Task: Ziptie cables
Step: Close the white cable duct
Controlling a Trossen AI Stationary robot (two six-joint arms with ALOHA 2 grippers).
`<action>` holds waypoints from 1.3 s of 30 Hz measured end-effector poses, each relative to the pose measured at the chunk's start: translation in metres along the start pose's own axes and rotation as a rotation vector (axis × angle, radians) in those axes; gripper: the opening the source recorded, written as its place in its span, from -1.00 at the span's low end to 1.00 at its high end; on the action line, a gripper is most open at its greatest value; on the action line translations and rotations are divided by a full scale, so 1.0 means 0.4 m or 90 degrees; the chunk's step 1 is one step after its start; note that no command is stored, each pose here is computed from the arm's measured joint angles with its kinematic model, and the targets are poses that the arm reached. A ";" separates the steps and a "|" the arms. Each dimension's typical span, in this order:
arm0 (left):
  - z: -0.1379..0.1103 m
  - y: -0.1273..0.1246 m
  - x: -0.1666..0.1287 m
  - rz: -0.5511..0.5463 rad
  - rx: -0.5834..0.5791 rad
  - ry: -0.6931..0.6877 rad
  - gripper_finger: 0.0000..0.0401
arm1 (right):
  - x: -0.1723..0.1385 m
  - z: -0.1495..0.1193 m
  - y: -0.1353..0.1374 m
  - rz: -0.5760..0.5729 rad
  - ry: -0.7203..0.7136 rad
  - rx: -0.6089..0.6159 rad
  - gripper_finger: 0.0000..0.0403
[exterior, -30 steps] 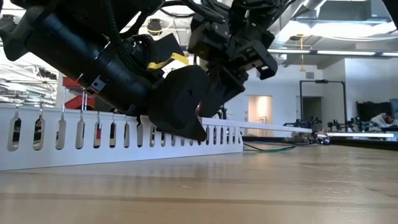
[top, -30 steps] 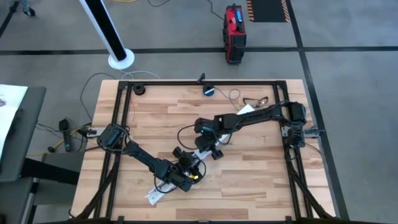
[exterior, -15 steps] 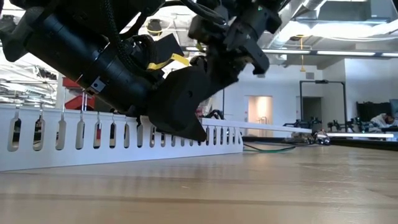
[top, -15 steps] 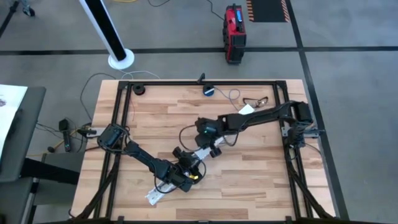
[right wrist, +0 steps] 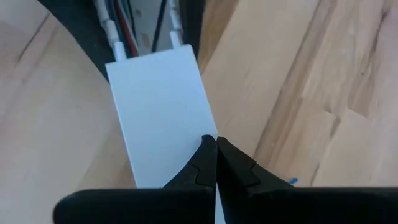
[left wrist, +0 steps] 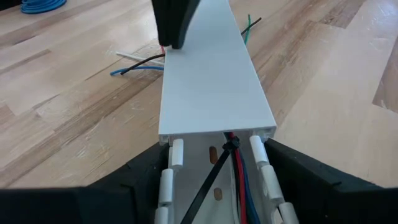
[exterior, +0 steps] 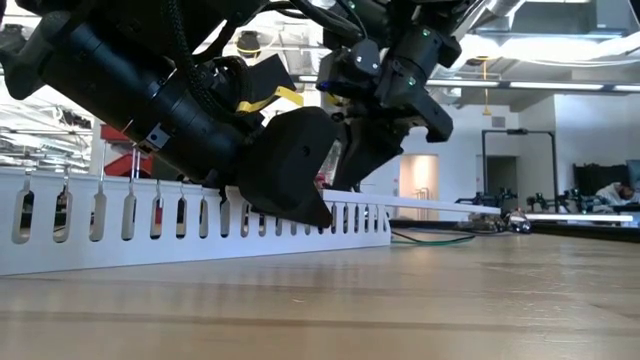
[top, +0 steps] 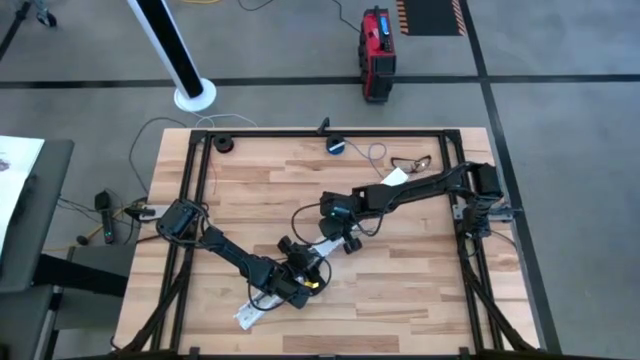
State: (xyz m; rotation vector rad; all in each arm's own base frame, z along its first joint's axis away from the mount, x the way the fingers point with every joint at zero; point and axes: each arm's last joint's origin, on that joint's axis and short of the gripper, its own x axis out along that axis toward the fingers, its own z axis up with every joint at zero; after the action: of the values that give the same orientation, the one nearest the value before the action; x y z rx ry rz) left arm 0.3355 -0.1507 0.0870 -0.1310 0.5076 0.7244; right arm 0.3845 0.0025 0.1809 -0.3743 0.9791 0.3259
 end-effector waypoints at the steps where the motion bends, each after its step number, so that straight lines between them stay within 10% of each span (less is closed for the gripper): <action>1: 0.000 0.000 0.000 0.000 0.000 0.000 0.15 | 0.001 0.001 0.002 0.001 -0.001 -0.001 -1.00; 39: 0.000 -0.001 0.000 -0.006 -0.003 0.007 0.15 | -0.012 0.019 0.073 0.026 -0.064 -0.014 -1.00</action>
State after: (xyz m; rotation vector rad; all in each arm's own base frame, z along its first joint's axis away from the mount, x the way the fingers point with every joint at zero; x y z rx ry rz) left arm 0.3357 -0.1508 0.0869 -0.1407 0.5152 0.7165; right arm 0.3751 0.0312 0.1841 -0.3553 0.8862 0.3894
